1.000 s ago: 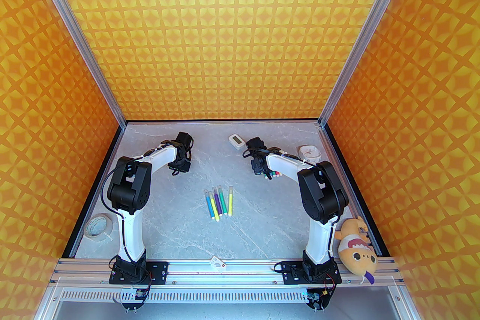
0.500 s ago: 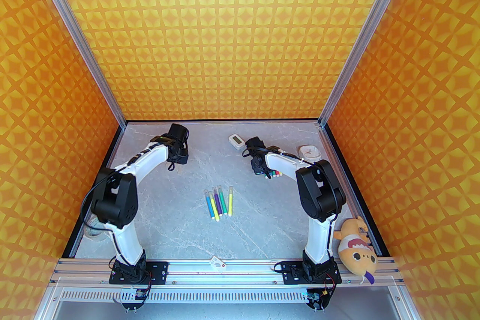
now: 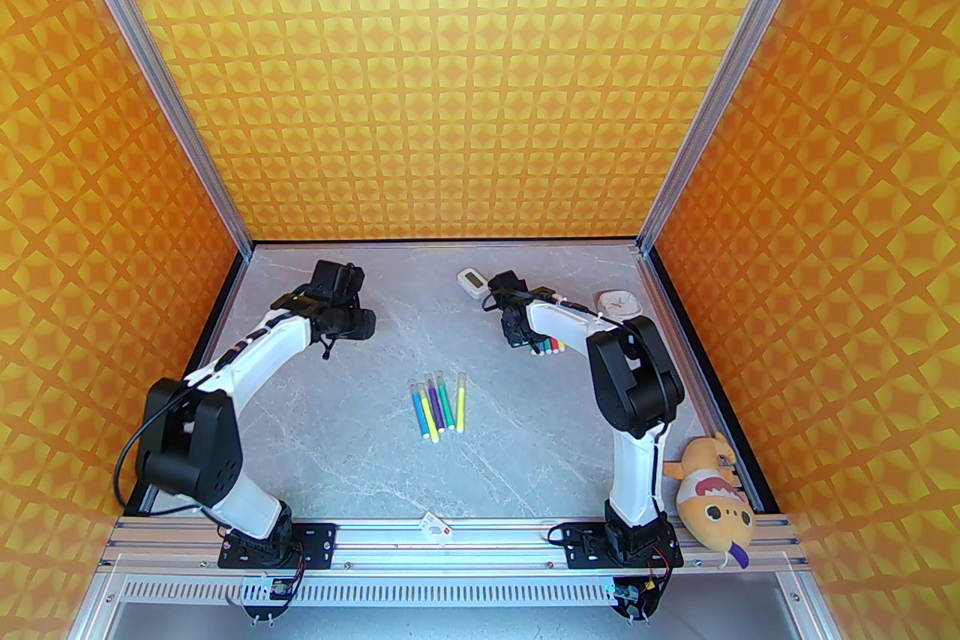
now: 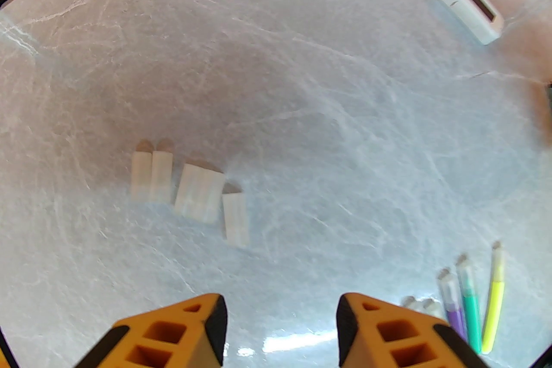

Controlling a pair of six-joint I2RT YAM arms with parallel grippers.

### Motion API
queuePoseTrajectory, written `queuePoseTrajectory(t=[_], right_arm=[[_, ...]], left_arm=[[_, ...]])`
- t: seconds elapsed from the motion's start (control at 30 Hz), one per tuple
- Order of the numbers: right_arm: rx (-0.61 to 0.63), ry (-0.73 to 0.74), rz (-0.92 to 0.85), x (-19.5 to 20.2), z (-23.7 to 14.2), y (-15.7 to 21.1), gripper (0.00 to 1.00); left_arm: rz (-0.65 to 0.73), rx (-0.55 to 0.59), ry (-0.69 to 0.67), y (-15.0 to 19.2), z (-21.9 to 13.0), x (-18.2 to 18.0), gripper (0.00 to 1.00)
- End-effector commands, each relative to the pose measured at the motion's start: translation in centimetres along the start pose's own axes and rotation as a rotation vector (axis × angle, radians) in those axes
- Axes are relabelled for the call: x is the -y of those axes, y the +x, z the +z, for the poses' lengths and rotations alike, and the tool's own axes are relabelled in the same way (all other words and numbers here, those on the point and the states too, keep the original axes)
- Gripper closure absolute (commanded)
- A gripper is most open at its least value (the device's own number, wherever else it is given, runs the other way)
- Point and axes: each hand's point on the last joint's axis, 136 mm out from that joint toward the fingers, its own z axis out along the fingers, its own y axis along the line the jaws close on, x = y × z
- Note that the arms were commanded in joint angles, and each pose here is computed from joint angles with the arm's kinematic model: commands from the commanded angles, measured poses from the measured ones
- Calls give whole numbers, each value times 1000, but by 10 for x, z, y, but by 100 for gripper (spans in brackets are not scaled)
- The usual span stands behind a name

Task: Open the pen caps

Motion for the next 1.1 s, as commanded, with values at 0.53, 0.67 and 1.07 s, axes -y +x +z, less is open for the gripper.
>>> queuePoseTrajectory(t=[0.53,0.67,1.07], right_arm=[[-93,56,-21,9,20,-3,88],[-104,54,-24,9,23,-2,86],[-125,36,-35,4,26,-2,77]], left_arm=[[-55,100,113,-1,-26,2,47],[-54,100,114,0,-26,2,47],[-52,99,120,-1,-26,2,47]])
